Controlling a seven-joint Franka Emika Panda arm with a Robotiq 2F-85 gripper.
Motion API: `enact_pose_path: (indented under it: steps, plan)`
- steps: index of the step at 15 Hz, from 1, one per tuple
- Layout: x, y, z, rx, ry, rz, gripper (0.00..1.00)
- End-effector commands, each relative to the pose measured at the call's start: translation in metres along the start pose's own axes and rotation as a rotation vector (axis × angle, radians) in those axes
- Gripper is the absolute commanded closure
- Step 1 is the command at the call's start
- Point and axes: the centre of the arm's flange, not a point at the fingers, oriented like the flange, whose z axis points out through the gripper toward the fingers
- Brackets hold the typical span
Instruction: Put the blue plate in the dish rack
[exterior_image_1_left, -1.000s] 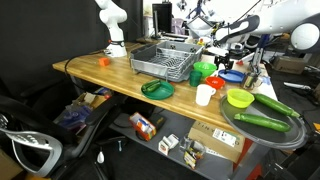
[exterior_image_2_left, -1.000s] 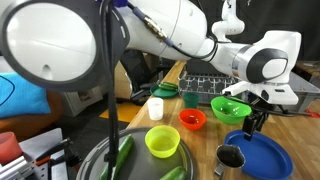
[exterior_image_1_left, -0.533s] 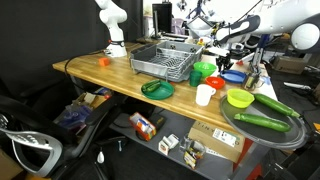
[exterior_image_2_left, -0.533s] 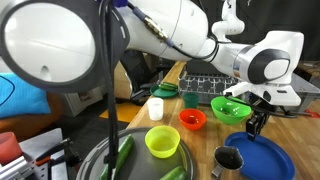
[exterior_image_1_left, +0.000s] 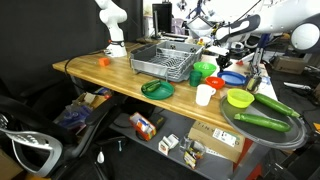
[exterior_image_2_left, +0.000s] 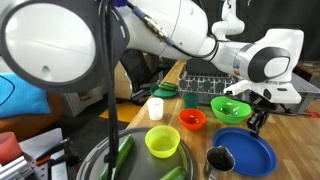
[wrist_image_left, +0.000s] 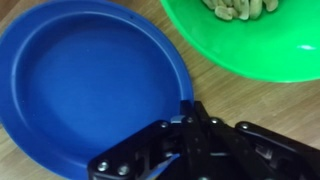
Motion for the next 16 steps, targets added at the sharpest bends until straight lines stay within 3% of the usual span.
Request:
enact_pose_path:
  steps: [1,16]
  plan:
    - [0.012,-0.035,0.005,0.027,-0.002,0.006,0.99]
    - [0.017,-0.056,-0.032,0.066,0.075,-0.037,0.99]
